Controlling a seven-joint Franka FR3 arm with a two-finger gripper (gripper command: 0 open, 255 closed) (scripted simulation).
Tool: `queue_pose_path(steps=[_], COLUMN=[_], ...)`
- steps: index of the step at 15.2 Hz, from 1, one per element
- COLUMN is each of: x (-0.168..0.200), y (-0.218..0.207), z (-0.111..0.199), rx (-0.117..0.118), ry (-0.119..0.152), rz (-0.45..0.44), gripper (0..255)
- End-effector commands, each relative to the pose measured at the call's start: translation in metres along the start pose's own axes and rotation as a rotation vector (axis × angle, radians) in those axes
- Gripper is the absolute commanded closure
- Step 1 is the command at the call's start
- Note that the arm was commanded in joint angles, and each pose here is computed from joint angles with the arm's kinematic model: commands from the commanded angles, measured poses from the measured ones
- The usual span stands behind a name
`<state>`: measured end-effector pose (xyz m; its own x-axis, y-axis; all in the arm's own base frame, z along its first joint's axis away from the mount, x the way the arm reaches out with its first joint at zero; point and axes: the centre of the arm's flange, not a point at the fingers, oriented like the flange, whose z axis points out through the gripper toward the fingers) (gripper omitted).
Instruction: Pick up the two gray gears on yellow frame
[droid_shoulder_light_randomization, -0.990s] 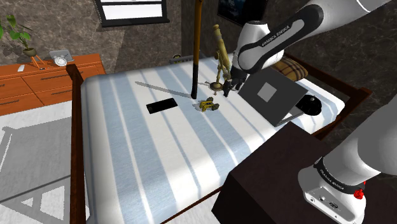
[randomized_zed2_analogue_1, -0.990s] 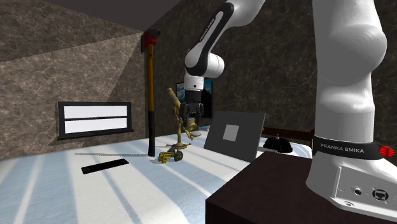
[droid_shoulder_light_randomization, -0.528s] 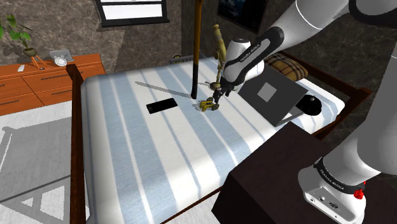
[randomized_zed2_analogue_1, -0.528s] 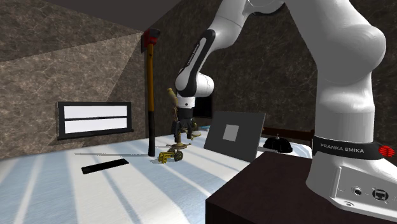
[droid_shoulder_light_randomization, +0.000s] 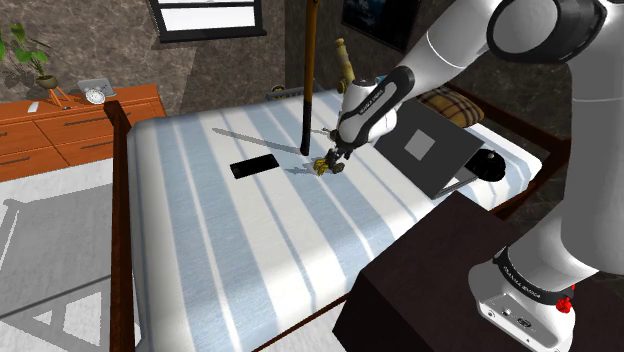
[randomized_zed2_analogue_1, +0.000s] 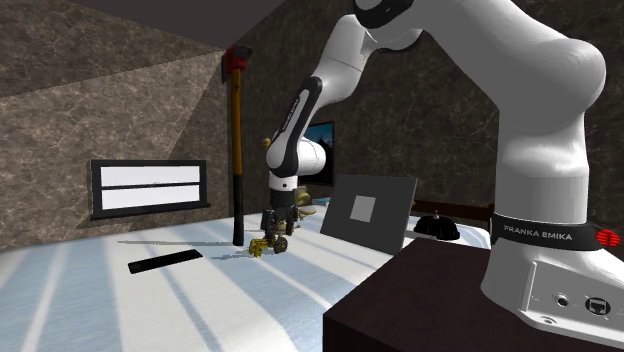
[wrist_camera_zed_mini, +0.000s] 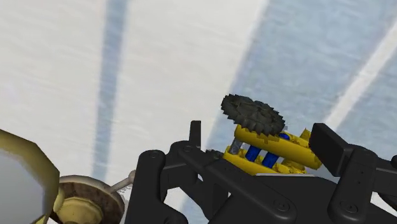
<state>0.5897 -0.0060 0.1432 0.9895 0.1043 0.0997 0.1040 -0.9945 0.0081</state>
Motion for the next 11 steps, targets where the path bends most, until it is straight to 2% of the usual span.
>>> queue_pose_path(steps=[1,5,6,11], x=[-0.002,-0.003,-0.003,-0.003], y=[0.0,0.0,0.0,-0.001], z=[0.012,0.025,0.026,0.025], rx=[0.0,0.0,0.0,0.0], ry=[0.001,0.001,0.001,0.001], rz=[0.0,0.0,0.0,0.0], gripper=[0,0,255,255])
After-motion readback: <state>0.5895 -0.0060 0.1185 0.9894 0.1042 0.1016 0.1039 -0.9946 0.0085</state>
